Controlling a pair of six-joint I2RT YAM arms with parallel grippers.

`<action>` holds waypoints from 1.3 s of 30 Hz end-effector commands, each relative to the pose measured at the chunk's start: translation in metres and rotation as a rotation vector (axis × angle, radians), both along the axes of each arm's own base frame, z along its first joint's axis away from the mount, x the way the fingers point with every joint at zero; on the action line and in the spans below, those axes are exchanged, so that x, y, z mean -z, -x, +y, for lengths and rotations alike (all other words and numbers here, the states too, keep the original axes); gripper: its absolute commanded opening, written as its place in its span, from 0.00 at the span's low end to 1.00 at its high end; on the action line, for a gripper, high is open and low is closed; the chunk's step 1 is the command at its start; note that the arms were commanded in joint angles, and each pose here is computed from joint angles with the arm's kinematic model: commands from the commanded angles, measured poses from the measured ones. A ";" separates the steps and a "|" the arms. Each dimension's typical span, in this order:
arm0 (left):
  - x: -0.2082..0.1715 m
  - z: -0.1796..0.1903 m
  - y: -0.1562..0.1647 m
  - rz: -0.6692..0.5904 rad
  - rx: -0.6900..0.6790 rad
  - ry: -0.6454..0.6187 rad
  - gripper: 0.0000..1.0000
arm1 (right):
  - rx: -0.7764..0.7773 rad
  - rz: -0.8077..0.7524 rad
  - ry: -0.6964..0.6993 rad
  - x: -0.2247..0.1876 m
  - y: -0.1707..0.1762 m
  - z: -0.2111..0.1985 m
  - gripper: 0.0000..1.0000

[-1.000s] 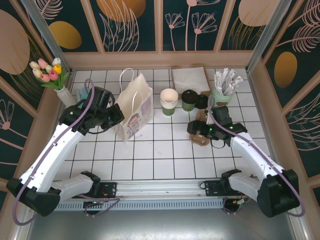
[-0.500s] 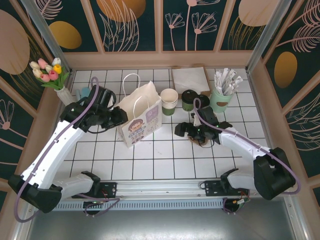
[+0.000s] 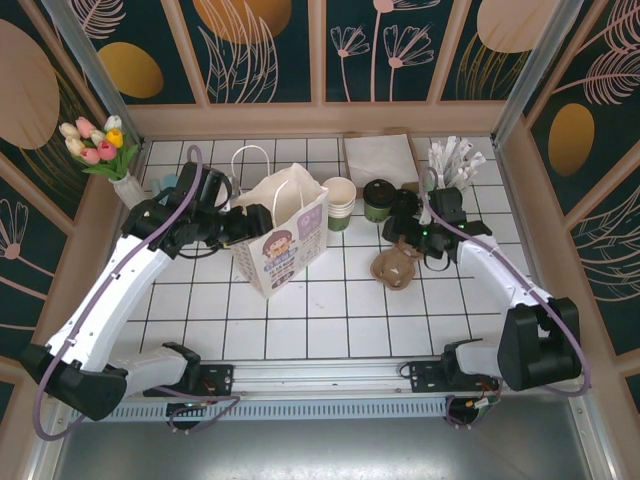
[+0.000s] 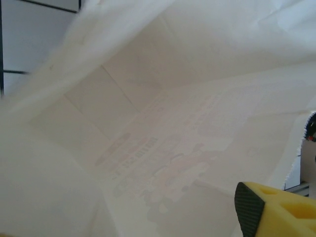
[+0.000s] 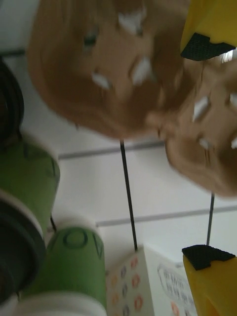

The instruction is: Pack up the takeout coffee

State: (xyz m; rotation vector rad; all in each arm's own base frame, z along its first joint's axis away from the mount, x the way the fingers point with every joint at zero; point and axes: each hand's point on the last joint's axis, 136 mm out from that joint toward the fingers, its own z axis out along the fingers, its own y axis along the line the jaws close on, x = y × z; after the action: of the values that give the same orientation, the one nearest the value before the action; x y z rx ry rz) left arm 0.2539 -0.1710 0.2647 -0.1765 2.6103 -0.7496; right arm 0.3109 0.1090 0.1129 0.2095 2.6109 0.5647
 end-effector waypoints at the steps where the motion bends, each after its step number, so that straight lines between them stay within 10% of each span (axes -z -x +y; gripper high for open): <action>1: -0.019 0.000 -0.001 -0.087 0.013 0.037 0.89 | -0.123 0.005 0.025 0.006 -0.002 0.007 0.95; 13: -0.024 0.000 0.000 -0.180 0.014 0.085 0.98 | -0.115 0.137 0.032 0.050 -0.002 0.012 0.88; 25: -0.018 -0.002 -0.003 -0.200 0.047 0.068 0.98 | 0.021 0.285 -0.351 0.020 0.048 0.094 0.93; 32: -0.023 -0.003 -0.003 -0.240 0.064 0.078 0.98 | 0.017 0.304 0.191 0.057 0.060 0.024 0.85; 39: -0.024 0.005 -0.003 -0.258 0.022 0.058 0.98 | -0.041 0.338 0.232 0.077 0.070 0.042 0.76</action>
State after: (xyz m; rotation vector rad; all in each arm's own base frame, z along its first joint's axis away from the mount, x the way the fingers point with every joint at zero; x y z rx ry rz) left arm 0.2522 -0.1710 0.2848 -0.0586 2.3937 -0.8244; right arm 0.2455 0.1566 0.0411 0.2116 2.9627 0.3639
